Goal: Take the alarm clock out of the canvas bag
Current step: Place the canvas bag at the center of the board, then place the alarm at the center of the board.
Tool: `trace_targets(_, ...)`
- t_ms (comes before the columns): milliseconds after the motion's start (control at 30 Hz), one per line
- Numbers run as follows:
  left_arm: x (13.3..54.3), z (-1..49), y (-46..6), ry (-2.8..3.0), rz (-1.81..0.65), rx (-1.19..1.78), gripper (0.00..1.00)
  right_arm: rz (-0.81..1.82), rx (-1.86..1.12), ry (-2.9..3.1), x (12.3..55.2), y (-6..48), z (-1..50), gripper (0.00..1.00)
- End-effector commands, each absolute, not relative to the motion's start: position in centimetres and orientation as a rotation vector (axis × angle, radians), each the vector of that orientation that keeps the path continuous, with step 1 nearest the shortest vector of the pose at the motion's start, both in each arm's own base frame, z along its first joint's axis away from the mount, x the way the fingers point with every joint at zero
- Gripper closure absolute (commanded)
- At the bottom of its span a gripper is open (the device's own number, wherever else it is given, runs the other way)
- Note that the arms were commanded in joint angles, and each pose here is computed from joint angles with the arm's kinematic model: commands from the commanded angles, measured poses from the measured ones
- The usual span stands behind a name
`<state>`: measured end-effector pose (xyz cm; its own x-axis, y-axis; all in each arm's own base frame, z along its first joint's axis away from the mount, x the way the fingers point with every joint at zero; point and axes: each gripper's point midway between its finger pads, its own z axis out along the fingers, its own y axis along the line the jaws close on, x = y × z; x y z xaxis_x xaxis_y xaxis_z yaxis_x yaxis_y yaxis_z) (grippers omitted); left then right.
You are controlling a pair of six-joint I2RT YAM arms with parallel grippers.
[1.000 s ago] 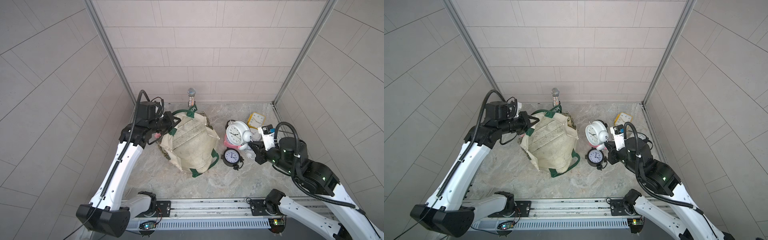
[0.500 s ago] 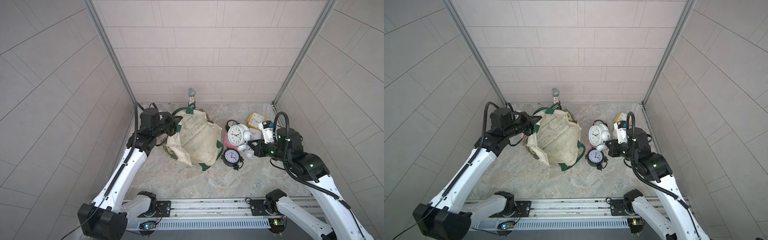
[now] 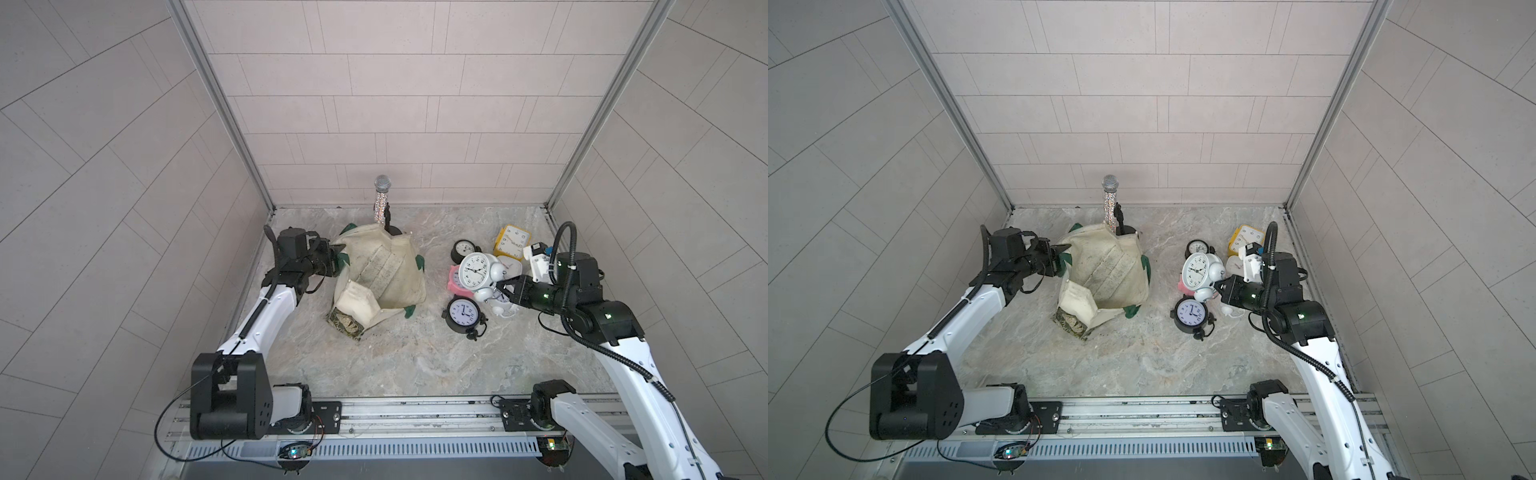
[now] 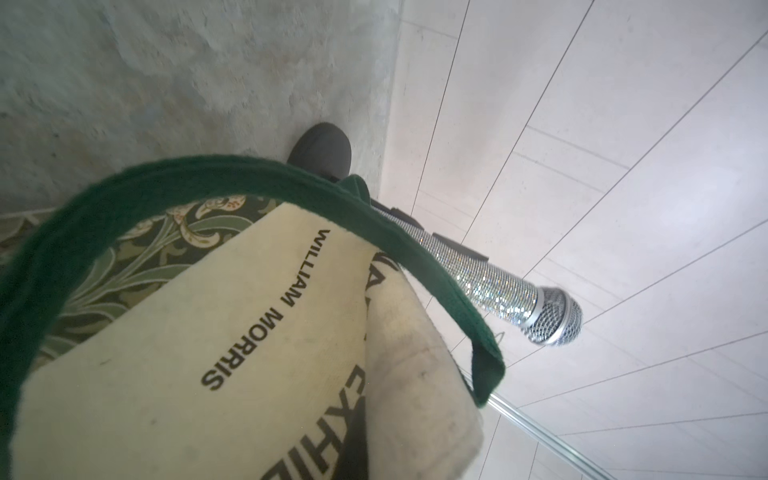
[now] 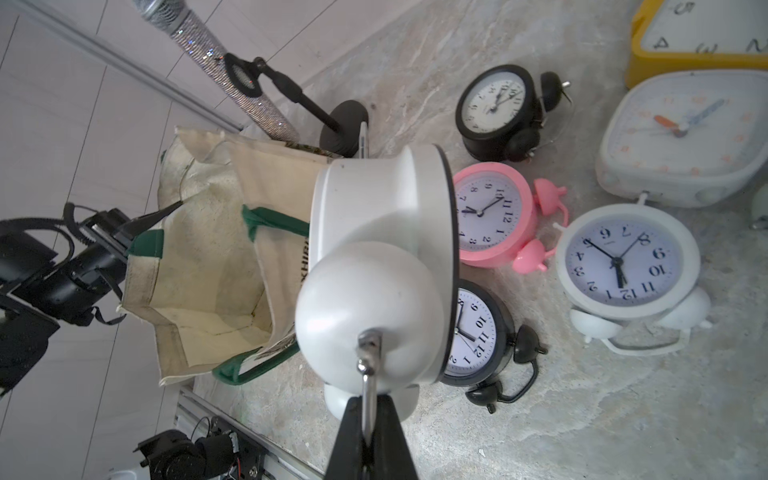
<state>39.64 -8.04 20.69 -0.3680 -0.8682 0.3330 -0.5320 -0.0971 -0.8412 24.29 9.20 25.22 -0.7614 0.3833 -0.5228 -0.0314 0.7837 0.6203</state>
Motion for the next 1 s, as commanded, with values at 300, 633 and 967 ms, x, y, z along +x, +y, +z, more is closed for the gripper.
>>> trace_targets(300,41.2,21.5,-4.5,1.886,-1.414,-1.363,0.54,0.813,0.645,2.218,25.3,4.9,22.8,1.00)
trace_targets(633,39.8,22.4,-1.4,2.102,-1.082,-1.085,0.21,0.809,0.837,2.201,25.5,3.7,19.6,1.00)
trace_targets(967,37.6,23.1,1.9,2.154,-0.710,-0.990,0.20,0.845,1.125,2.115,23.7,2.5,17.7,1.00)
